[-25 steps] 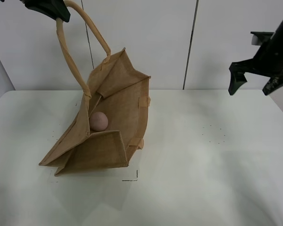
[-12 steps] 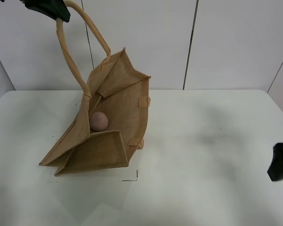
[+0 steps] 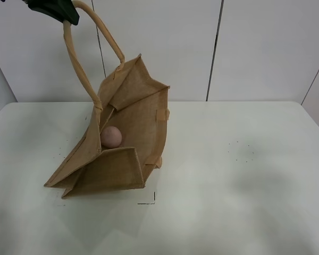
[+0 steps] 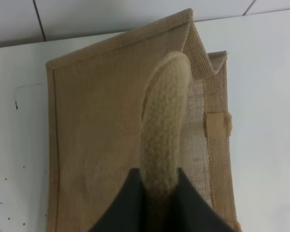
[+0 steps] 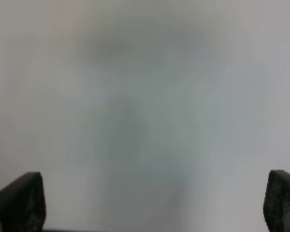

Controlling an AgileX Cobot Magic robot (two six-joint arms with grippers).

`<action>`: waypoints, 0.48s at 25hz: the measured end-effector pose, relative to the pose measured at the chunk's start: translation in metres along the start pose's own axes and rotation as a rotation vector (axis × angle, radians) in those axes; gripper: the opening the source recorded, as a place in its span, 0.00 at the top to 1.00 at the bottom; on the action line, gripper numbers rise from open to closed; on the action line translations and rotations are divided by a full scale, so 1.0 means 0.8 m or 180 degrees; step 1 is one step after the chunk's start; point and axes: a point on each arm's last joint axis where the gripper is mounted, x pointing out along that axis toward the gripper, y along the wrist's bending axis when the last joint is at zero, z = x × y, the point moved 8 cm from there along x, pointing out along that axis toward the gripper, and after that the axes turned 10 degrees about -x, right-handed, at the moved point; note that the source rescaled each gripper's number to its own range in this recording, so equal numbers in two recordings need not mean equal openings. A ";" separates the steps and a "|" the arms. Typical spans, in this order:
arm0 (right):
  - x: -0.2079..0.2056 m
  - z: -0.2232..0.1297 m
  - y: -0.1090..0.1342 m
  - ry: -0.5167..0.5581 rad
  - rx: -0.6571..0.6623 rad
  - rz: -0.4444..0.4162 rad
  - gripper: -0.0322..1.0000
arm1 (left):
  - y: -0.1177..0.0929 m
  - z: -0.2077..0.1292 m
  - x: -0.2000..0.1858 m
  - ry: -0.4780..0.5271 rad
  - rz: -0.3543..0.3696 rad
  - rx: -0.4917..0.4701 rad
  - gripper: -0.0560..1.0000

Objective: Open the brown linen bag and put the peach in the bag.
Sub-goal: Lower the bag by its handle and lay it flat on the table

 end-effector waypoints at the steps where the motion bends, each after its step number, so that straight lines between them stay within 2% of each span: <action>1: -0.008 0.000 0.000 -0.0142 -0.0012 -0.0040 0.00 | 0.000 0.000 0.000 0.0000 0.0000 0.0000 0.95; 8: -0.060 -0.006 0.004 -0.1064 -0.0066 -0.0267 0.00 | 0.000 0.000 0.001 0.0005 0.0002 0.0013 0.95; 12: -0.065 -0.008 0.005 -0.1169 -0.0075 -0.0294 0.00 | 0.000 -0.001 0.001 0.0010 0.0000 0.0015 0.95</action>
